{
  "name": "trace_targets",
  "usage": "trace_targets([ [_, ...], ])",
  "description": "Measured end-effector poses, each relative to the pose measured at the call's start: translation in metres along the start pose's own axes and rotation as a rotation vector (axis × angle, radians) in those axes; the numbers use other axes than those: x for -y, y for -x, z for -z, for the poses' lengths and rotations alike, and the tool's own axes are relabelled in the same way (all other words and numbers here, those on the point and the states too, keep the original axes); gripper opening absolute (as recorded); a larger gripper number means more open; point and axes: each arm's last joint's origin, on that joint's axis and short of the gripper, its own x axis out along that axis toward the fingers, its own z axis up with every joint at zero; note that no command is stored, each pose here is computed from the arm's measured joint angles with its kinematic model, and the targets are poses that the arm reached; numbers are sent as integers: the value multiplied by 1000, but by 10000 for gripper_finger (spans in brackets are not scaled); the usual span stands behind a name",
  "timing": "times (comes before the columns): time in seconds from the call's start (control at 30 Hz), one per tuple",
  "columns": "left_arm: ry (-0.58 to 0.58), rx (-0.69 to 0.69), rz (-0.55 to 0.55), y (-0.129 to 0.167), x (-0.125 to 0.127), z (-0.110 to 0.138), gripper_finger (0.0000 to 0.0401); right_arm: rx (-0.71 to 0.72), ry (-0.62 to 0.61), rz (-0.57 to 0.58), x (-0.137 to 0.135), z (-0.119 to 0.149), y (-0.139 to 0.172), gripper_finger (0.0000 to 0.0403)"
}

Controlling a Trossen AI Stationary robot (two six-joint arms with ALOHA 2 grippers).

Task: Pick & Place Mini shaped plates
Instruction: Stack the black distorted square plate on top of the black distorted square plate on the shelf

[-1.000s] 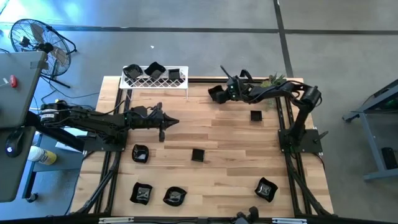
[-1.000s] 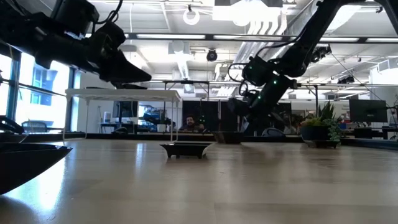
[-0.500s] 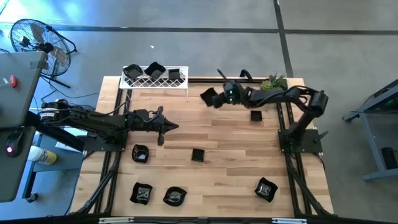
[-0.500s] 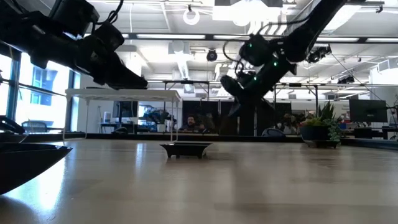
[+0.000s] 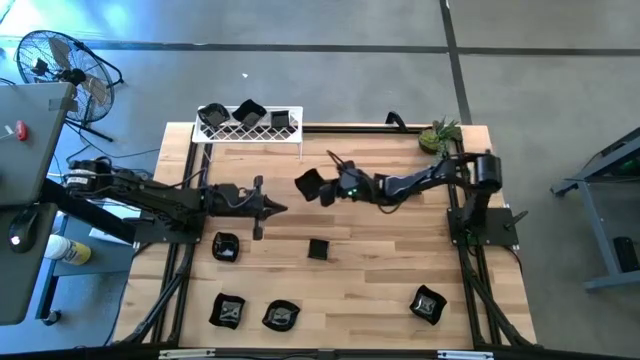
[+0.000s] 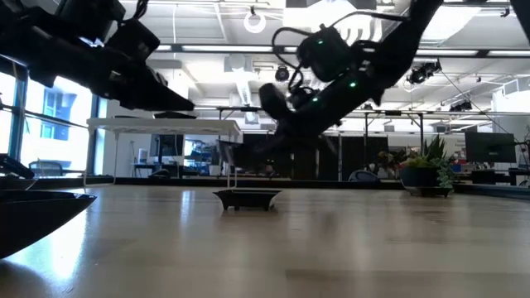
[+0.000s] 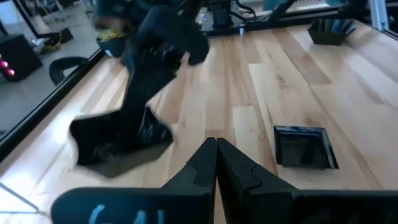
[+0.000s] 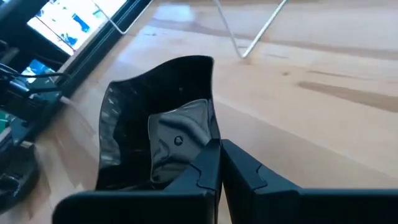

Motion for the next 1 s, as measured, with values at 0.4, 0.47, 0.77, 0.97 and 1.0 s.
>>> trace_targets([
  [0.4,-40,-12,-13,1,4,0,3,-47,80,-64,-43,3,-74,7],
  [0.47,-43,-19,-12,1,4,1,3,-52,81,-58,-43,6,-82,7],
  [0.77,-46,-23,-11,1,4,2,3,-58,77,-62,-45,13,-98,26],
  [0.97,-5,-17,-13,1,4,1,3,-48,134,-86,-46,4,-95,67],
  [1.0,11,-18,-13,1,4,1,3,-48,158,-94,-48,-1,-92,70],
])
